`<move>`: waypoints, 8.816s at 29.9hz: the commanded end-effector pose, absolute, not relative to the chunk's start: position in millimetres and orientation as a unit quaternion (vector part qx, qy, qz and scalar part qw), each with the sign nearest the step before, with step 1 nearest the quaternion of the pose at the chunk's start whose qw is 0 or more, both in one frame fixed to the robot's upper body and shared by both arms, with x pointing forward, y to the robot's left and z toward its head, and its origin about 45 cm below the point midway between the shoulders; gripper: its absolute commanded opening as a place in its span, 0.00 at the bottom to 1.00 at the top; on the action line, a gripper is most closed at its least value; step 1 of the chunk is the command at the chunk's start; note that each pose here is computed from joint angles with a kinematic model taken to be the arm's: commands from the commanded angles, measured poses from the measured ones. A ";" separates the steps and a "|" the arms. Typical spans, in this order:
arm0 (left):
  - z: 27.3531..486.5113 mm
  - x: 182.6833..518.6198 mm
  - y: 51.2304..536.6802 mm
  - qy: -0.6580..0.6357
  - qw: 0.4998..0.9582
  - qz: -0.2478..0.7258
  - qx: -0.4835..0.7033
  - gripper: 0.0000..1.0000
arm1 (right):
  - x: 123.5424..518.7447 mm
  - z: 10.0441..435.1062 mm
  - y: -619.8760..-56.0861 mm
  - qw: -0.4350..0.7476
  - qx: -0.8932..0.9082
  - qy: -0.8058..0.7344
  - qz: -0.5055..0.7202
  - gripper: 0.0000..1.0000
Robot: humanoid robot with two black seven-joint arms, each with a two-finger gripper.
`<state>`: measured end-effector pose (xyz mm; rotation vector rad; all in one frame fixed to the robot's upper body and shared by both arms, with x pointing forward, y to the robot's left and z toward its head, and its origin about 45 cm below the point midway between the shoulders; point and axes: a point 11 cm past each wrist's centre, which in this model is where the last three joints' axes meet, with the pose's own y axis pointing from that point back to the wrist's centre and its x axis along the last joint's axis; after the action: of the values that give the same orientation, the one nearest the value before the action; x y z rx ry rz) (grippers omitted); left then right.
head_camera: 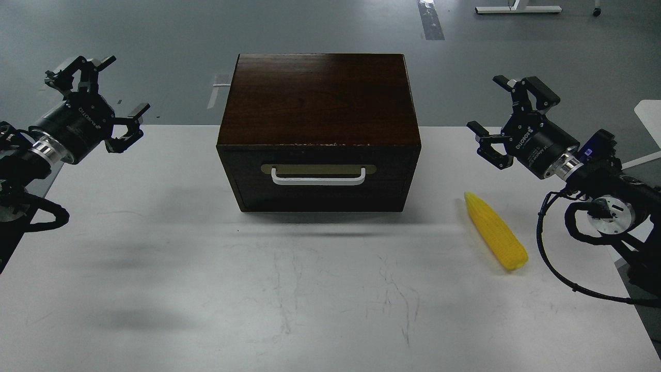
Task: Put corn in drawer with both arms
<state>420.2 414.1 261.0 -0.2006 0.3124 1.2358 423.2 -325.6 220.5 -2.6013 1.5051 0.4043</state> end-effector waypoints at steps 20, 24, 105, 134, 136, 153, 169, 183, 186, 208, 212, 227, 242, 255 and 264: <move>318.9 445.3 401.2 0.032 0.834 0.550 -0.043 0.98 | 423.0 223.3 -331.0 0.053 -0.855 0.499 0.129 1.00; 374.6 454.2 373.0 -0.098 0.860 0.500 -0.031 0.98 | 423.0 224.4 -332.0 0.053 -0.855 0.500 0.128 1.00; 297.4 381.9 84.2 -0.667 0.462 -0.354 0.465 0.97 | 410.0 212.6 -359.0 0.050 -0.839 0.525 0.130 1.00; 282.6 379.5 87.0 -0.668 0.448 -0.370 0.466 0.97 | 407.2 207.8 -359.5 0.048 -0.838 0.526 0.135 1.00; 282.2 379.8 87.8 -0.667 0.447 -0.370 0.466 0.97 | 407.2 207.7 -359.9 0.047 -0.838 0.527 0.135 1.00; 270.5 378.2 94.9 -0.661 0.438 -0.385 0.472 0.97 | 405.5 205.1 -360.6 0.046 -0.837 0.528 0.137 1.00; 262.2 374.8 97.1 -0.655 0.439 -0.395 0.471 0.97 | 404.0 203.1 -361.0 0.045 -0.836 0.528 0.139 1.00; 259.1 365.7 92.3 -0.657 0.440 -0.405 0.459 0.97 | 404.0 202.9 -361.5 0.045 -0.836 0.529 0.139 1.00; 258.4 358.7 90.0 -0.657 0.445 -0.410 0.449 0.97 | 403.6 202.6 -362.3 0.044 -0.836 0.529 0.139 1.00; 258.1 317.5 86.0 -0.655 0.473 -0.435 0.397 0.97 | 403.2 202.6 -363.6 0.047 -0.834 0.531 0.140 1.00; 259.3 318.0 86.1 -0.654 0.474 -0.434 0.398 0.97 | 403.2 202.6 -363.6 0.047 -0.834 0.531 0.140 1.00; 261.8 294.1 86.1 -0.649 0.498 -0.442 0.368 0.97 | 401.6 199.9 -363.6 0.046 -0.834 0.532 0.142 1.00; 272.7 306.3 85.5 -0.665 0.475 -0.433 0.380 0.97 | 401.1 199.8 -364.0 0.046 -0.833 0.532 0.143 1.00; 300.7 319.3 89.3 -0.682 0.458 -0.410 0.396 0.97 | 400.3 198.5 -364.3 0.046 -0.833 0.532 0.144 1.00; 390.7 303.8 72.0 -0.718 0.491 -0.336 0.361 0.97 | 399.0 199.4 -370.1 0.042 -0.831 0.536 0.142 1.00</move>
<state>308.8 78.0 367.0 0.8948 -1.7268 -0.8518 399.0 -369.6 199.3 -2.5438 1.6397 0.4348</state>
